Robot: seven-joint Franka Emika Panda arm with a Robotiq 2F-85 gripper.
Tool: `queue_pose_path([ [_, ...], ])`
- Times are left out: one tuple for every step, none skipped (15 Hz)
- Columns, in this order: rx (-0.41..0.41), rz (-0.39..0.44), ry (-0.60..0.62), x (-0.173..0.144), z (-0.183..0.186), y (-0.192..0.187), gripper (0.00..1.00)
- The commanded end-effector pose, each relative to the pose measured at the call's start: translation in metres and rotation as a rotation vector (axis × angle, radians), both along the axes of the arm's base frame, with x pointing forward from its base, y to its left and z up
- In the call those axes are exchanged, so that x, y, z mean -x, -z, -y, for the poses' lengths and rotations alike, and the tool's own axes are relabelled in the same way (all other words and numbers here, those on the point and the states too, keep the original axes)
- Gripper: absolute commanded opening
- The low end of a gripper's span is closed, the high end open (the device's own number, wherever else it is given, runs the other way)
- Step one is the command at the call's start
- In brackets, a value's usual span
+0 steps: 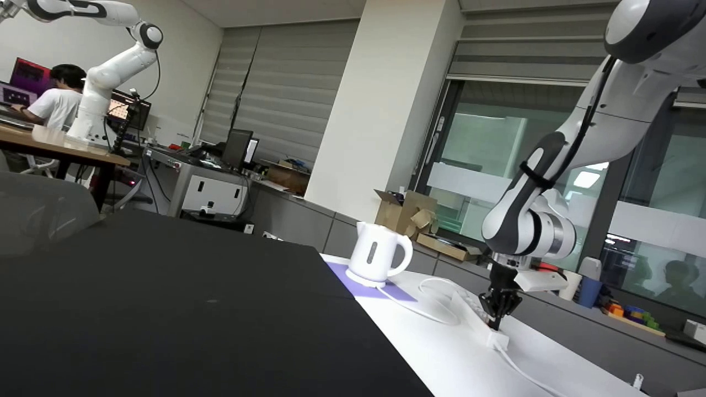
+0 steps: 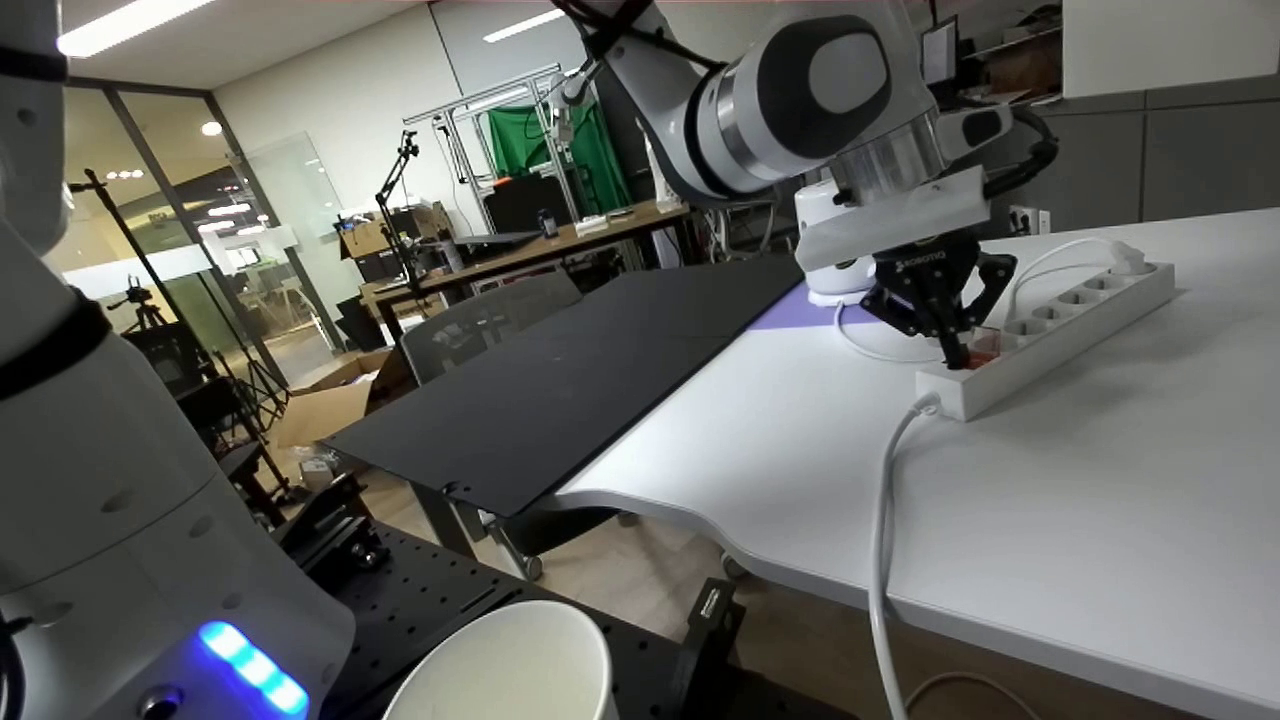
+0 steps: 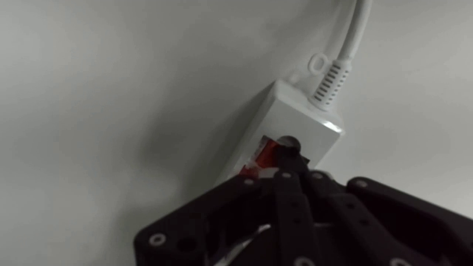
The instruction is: Turn off the main switch on the adapter
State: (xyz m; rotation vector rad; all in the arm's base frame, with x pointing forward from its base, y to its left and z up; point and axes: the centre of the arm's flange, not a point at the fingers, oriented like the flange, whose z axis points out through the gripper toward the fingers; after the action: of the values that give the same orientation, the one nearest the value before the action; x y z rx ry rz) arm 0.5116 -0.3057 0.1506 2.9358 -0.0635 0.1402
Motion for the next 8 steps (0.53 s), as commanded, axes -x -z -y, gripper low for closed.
queue_pose_path([
  [0.043, -0.01, -0.051, 0.006, -0.023, 0.004, 0.0],
  [0.059, -0.004, -0.058, 0.0, -0.023, -0.001, 0.0],
  [0.09, -0.01, -0.061, -0.007, -0.024, -0.007, 0.0],
  [0.109, -0.016, -0.067, -0.013, -0.025, -0.013, 0.0],
  [0.138, -0.017, -0.067, -0.022, -0.026, -0.022, 0.0],
  [0.17, -0.021, -0.07, -0.028, -0.028, -0.03, 0.0],
  [0.206, -0.024, -0.075, -0.038, -0.03, -0.041, 0.0],
  [0.244, -0.04, -0.077, -0.044, -0.032, -0.05, 0.0],
])
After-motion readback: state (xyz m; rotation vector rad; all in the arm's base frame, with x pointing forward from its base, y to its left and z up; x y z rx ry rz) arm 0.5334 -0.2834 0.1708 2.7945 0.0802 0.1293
